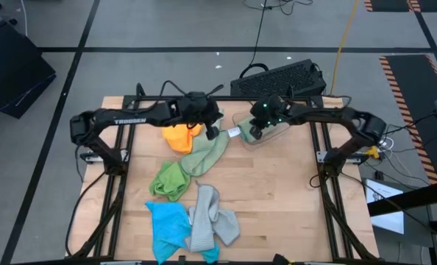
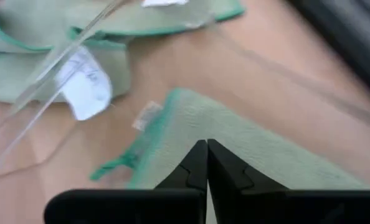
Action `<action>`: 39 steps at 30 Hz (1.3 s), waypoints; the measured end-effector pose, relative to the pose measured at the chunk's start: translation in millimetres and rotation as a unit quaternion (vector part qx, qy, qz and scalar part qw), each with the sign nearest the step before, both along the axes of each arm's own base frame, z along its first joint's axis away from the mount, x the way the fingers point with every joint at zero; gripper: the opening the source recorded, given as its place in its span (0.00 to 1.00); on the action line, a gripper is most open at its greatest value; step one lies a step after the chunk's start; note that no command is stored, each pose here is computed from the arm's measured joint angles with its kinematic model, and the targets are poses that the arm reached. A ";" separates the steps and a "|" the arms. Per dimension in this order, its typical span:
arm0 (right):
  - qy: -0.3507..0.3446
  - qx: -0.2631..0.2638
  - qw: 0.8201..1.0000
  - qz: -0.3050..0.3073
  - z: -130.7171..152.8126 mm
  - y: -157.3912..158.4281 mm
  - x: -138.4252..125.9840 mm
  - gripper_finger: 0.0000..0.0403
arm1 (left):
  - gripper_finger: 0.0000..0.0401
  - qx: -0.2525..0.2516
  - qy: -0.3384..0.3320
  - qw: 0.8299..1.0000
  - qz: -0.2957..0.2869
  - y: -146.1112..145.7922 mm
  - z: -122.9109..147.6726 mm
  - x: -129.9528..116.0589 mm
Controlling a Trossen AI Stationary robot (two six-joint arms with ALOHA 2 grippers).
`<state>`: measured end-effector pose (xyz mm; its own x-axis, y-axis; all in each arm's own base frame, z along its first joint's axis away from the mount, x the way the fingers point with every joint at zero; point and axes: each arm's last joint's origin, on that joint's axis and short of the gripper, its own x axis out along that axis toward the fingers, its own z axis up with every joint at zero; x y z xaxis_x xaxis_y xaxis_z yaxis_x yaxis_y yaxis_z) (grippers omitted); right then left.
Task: Fold microfiber towels
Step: Put the folded light green microfiber towel into the transparent bin
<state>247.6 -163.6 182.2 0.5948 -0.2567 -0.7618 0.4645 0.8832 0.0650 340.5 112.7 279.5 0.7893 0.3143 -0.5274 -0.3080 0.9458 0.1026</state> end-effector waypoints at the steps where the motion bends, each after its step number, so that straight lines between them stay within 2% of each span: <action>1: 0.008 -0.015 1.000 -0.009 4.4 0.1 -3.3 0.00 | 0.02 0.001 0.000 1.000 -0.002 -2.2 -0.9 0.9; 5: 0.046 -0.037 0.997 -0.041 5.3 -2.9 -15.1 0.00 | 0.04 0.018 -0.004 1.000 0.010 -10.3 -0.7 4.9; 11: 0.058 -0.025 0.996 -0.065 -20.6 -10.4 -26.4 0.00 | 0.01 0.030 -0.022 0.999 -0.008 -24.6 2.2 11.4; 20: 0.074 -0.012 0.995 -0.065 -47.3 -15.3 -22.6 0.00 | 0.05 0.044 -0.043 0.998 -0.027 -34.4 6.3 15.8; 24: 0.070 -0.014 0.995 -0.065 -42.5 -14.5 -23.5 0.00 | 0.03 0.045 -0.042 0.998 -0.026 -34.0 6.3 15.7; 28: 0.034 -0.041 0.996 -0.065 -19.0 -12.6 -26.3 0.00 | 0.01 0.048 -0.042 0.998 -0.028 -34.1 6.4 15.8; 31: 0.040 -0.063 0.994 -0.073 -8.3 -12.2 -32.8 0.00 | 0.02 0.048 -0.041 0.998 -0.028 -34.0 6.3 15.7; 34: 0.065 -0.077 0.991 -0.086 -6.4 -13.5 -39.4 0.00 | 0.05 0.048 -0.041 0.998 -0.028 -34.0 6.4 15.7; 39: 0.095 -0.058 0.990 -0.089 -17.2 -16.6 -42.6 0.00 | 0.03 0.047 -0.042 0.998 -0.028 -34.1 6.4 15.8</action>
